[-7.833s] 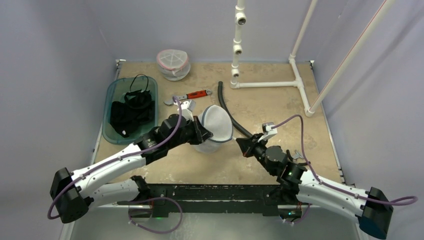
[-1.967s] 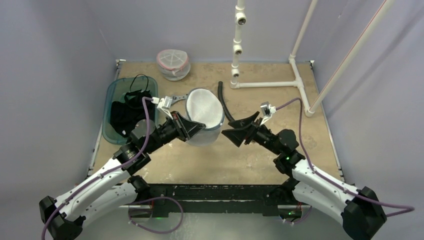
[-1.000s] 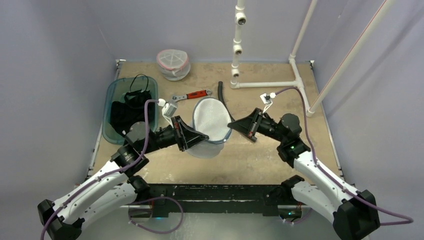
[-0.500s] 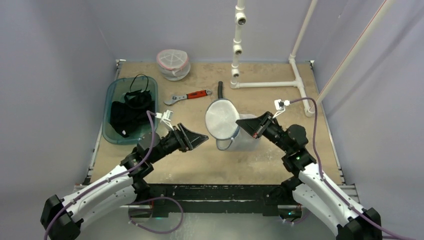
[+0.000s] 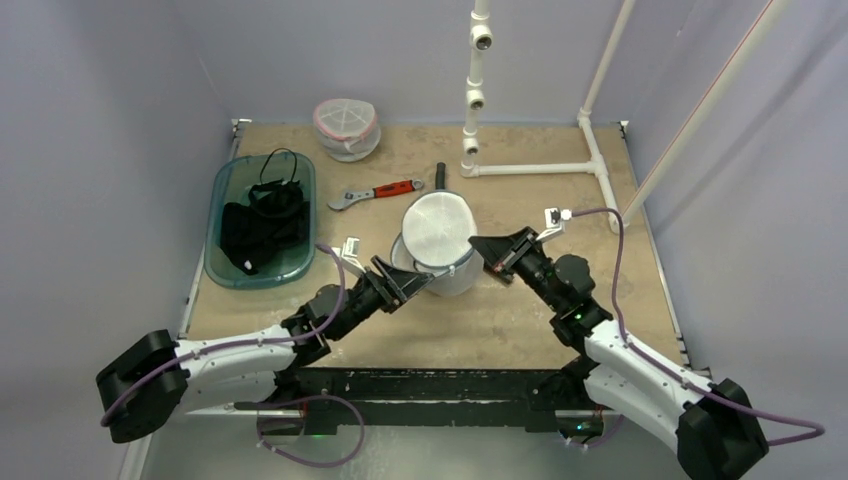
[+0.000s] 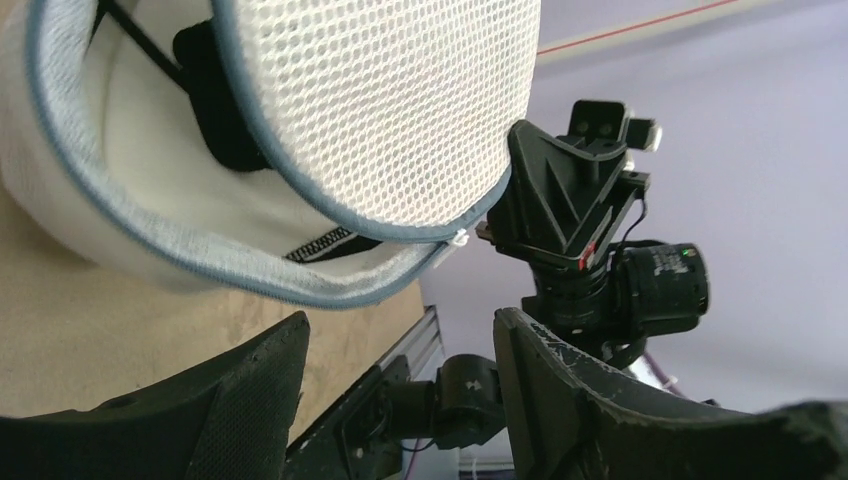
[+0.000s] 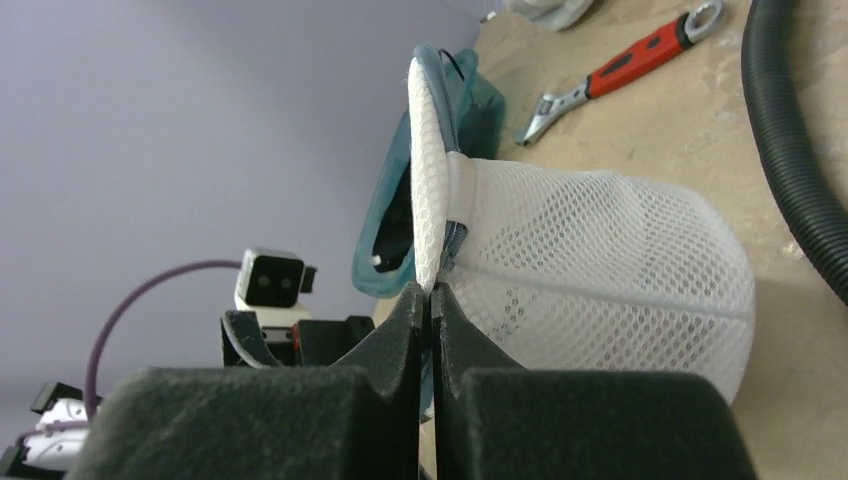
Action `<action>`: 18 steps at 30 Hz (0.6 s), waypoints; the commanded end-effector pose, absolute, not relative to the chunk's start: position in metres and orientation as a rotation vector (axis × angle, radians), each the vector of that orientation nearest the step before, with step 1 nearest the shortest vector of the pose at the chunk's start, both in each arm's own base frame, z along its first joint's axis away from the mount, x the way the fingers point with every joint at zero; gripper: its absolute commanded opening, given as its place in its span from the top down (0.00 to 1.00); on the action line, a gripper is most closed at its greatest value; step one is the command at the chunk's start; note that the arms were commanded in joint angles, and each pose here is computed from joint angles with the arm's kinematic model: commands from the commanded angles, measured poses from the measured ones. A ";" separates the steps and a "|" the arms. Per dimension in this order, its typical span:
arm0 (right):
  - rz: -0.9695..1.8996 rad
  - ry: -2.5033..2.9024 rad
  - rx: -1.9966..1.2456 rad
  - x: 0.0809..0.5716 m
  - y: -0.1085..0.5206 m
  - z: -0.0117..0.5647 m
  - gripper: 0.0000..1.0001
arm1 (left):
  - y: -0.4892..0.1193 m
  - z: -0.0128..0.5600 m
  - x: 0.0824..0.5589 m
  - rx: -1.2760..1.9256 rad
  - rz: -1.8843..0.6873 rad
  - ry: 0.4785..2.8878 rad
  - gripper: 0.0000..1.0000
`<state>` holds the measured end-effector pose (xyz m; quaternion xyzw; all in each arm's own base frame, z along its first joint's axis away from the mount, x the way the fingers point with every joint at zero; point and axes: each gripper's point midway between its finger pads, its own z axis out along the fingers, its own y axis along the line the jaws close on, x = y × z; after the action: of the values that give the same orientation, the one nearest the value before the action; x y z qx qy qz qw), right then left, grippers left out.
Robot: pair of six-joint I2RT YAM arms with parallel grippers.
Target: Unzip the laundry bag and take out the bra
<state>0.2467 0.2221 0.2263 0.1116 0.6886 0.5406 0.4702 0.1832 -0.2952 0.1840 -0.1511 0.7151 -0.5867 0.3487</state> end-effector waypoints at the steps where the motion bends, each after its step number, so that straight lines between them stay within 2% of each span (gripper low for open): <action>1: 1.408 1.459 0.300 0.249 0.216 0.267 1.00 | -0.280 0.220 0.189 -0.533 -1.672 1.592 0.34; 8: 1.371 1.538 0.328 0.247 0.219 0.244 1.00 | -0.280 0.192 0.201 -0.627 -1.585 1.662 0.33; 18: 1.375 1.564 0.337 0.236 0.216 0.225 1.00 | -0.290 0.186 0.198 -0.717 -1.699 1.620 0.32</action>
<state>0.2372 0.2182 0.2077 0.1371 0.6717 0.5522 0.4745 0.1971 -0.2880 0.1526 -0.2522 0.6799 -0.5987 0.3402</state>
